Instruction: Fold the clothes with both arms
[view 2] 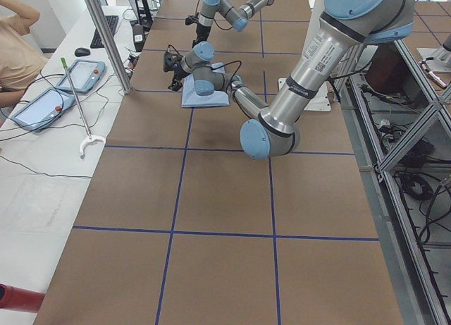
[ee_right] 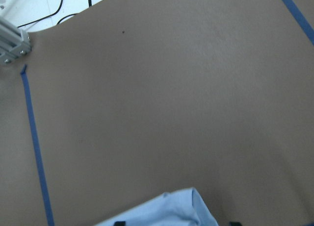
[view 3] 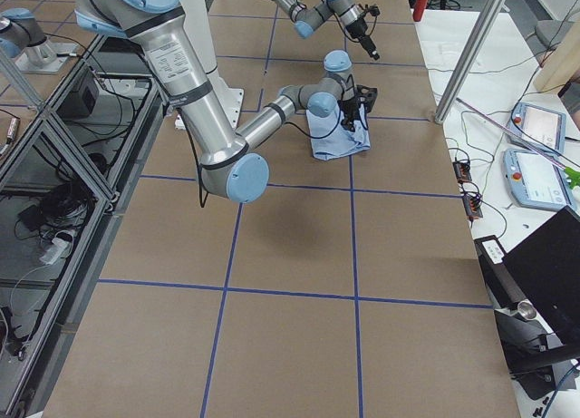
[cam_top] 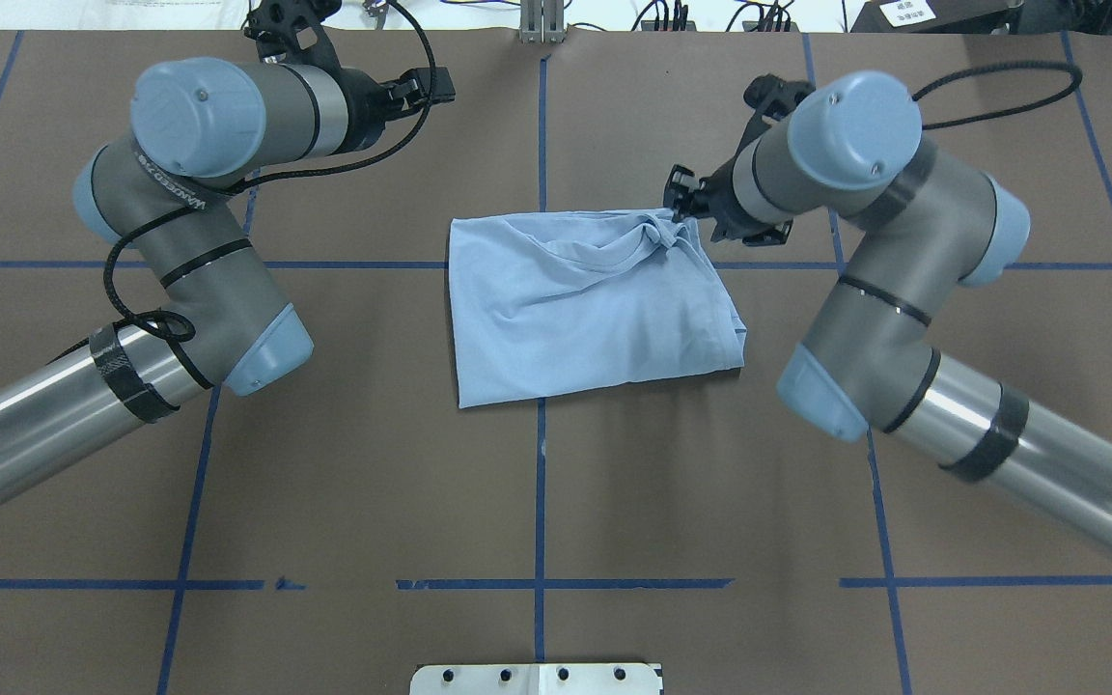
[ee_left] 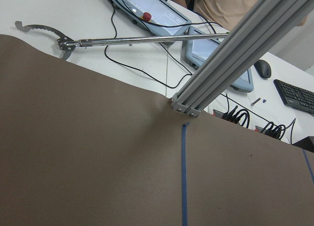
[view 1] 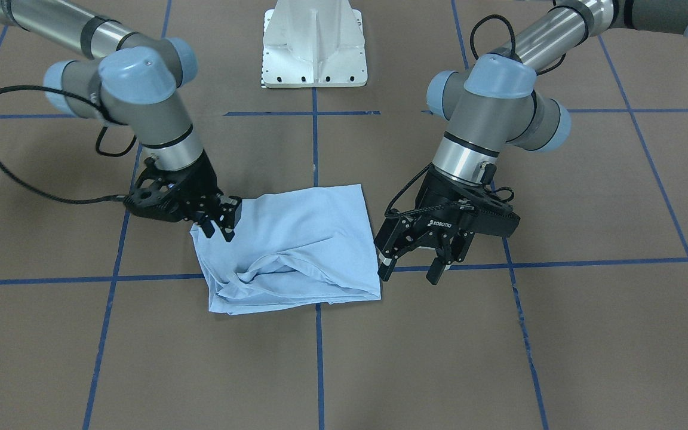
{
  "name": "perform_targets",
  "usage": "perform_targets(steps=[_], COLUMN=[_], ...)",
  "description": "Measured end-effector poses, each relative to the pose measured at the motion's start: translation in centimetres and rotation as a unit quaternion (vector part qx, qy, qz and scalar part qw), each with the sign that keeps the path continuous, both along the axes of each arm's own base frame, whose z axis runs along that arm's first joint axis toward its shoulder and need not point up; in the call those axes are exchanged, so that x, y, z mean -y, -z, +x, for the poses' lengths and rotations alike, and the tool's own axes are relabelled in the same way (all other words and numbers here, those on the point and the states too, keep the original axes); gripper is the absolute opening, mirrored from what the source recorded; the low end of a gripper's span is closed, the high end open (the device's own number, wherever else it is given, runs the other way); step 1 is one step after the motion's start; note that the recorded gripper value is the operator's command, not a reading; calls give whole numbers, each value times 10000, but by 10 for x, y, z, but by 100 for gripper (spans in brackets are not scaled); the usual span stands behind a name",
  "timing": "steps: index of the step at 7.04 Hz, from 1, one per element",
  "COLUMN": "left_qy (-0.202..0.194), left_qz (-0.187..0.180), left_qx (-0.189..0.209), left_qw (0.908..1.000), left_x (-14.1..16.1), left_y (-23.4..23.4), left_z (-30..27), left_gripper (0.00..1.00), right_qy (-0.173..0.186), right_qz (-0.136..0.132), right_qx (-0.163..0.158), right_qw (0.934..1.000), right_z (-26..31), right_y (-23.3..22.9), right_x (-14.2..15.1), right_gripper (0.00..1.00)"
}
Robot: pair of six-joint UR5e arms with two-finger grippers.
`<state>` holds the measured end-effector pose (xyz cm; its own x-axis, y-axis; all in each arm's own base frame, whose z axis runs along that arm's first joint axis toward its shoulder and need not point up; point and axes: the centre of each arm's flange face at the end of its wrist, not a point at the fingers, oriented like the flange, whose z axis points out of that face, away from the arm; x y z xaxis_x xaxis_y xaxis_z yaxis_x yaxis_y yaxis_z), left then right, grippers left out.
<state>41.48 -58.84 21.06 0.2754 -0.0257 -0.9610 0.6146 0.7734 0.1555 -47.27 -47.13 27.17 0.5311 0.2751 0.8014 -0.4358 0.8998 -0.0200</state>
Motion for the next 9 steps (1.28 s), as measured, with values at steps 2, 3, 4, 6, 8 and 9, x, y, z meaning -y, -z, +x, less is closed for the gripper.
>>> perform_targets(steps=[2, 3, 4, 6, 8, 9], left_qy=[-33, -30, -28, -31, -35, -41], left_qz=[12, 4, -10, -34, -56, -63], left_qx=[-103, -134, -143, -119, -94, -66], left_qw=[9999, 9999, 9999, 9999, 9999, 10000], left_x=[-2, -2, -3, -3, -4, -5], left_y=[2, 1, 0, -5, -10, -15], left_z=[-3, -3, -3, -3, -4, -5], left_gripper=[100, 100, 100, 100, 100, 100], right_qy=[101, 75, 3, -115, -124, 10], right_qz=[71, 51, 77, 219, 244, 266], right_qx=[-242, -371, -527, -936, -911, -828], right_qw=[9996, 9993, 9986, 9953, 9955, 9962], right_z=[-39, -58, -72, -78, -51, -9], right_y=[4, 3, 2, -7, -50, -62], right_x=[-15, -3, 15, 89, 182, 220], right_gripper=[0, 0, 0, 0, 0, 0])
